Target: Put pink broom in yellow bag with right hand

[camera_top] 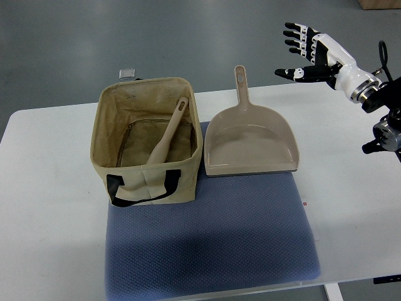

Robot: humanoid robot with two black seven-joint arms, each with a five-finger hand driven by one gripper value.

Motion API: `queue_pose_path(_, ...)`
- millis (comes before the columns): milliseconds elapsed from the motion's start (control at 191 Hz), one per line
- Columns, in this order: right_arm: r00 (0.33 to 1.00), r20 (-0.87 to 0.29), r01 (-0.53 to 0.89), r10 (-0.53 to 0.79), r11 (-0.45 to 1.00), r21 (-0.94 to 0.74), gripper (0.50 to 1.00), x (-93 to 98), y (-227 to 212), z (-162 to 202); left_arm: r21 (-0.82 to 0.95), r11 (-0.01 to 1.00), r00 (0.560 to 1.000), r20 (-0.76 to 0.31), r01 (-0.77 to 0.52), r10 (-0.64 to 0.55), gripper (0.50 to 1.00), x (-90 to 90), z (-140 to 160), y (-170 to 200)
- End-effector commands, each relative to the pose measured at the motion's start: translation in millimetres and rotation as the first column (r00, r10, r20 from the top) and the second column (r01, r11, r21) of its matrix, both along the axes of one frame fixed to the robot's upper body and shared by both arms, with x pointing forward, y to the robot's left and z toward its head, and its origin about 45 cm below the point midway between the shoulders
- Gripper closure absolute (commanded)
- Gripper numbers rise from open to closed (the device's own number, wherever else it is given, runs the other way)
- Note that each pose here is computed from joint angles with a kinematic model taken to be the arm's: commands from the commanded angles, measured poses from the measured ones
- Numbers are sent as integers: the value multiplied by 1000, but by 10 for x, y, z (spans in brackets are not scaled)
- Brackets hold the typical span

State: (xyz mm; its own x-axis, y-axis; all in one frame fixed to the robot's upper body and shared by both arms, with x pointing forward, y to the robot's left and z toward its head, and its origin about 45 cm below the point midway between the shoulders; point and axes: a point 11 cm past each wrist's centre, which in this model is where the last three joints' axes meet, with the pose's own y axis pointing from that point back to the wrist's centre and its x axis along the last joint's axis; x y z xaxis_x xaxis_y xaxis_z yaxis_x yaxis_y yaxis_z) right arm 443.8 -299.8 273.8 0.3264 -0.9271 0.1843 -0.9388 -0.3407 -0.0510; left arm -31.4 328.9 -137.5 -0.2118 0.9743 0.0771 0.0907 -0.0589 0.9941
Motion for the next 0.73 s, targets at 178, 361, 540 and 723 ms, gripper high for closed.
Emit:
queue_pose_path(178,983,-126,162,-137,963,214,591,-88,-191,-401,0,1000,1000,0,0,0,500,1,0,0)
queue_pose_path(361,976,-169,178,-136,948,262,570,-188,-116,-617,0,1000,1000,0,0,0,500,1,0,0)
queue_pose_path(540,974,-186,180,-130,941,285,570,-240,-31,-723,0,1000,1000,0,0,0,500,1,0,0)
queue_pose_path(723,973,-190,184,-128,931,314,570,-249,16,-745,0,1000,1000,0,0,0,500,1,0,0)
